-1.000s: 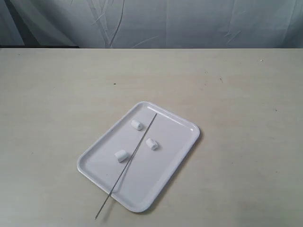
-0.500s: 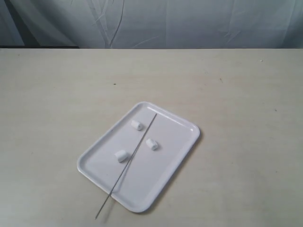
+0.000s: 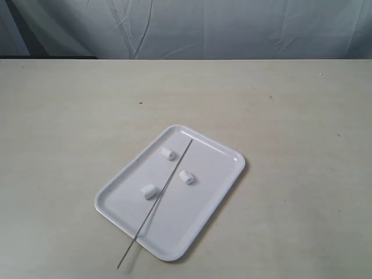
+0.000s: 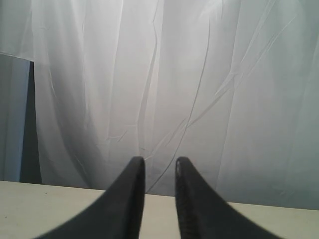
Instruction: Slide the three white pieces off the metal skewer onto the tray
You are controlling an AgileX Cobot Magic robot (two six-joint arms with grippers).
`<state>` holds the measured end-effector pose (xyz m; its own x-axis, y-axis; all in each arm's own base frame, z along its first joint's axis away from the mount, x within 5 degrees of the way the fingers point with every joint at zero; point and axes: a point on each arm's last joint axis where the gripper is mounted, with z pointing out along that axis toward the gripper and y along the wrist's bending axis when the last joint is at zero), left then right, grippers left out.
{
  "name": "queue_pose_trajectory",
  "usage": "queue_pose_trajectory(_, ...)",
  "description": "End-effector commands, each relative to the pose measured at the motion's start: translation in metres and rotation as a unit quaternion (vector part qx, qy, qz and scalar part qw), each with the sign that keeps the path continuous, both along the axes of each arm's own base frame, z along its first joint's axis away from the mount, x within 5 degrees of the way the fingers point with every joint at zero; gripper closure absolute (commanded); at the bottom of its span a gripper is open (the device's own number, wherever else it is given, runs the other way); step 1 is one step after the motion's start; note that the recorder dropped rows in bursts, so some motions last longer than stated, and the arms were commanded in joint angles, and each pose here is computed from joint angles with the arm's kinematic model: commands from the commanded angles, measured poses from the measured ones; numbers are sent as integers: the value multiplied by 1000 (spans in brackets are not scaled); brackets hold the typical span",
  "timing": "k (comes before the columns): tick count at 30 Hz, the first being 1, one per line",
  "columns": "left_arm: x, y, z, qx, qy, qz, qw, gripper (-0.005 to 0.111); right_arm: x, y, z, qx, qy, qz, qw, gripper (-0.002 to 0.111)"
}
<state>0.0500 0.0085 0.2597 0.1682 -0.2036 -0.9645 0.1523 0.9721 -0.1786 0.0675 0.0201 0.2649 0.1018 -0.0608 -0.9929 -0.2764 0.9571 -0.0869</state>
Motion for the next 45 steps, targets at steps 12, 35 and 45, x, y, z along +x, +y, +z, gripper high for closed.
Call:
queue_pose_trajectory(12, -4, 8, -1, 5, -3, 110, 994, 84, -27, -15, 10, 13, -100, -83, 991, 66)
queue_pose_trajectory(35, -11, 22, -2, 4, -1, 252, 968, 84, -17, -14, -24, 3, -67, -100, 993, 66)
queue_pose_trajectory(45, -10, 21, -2, 5, -1, 250, 968, 84, -11, -16, -65, 212, 105, -106, 966, 66)
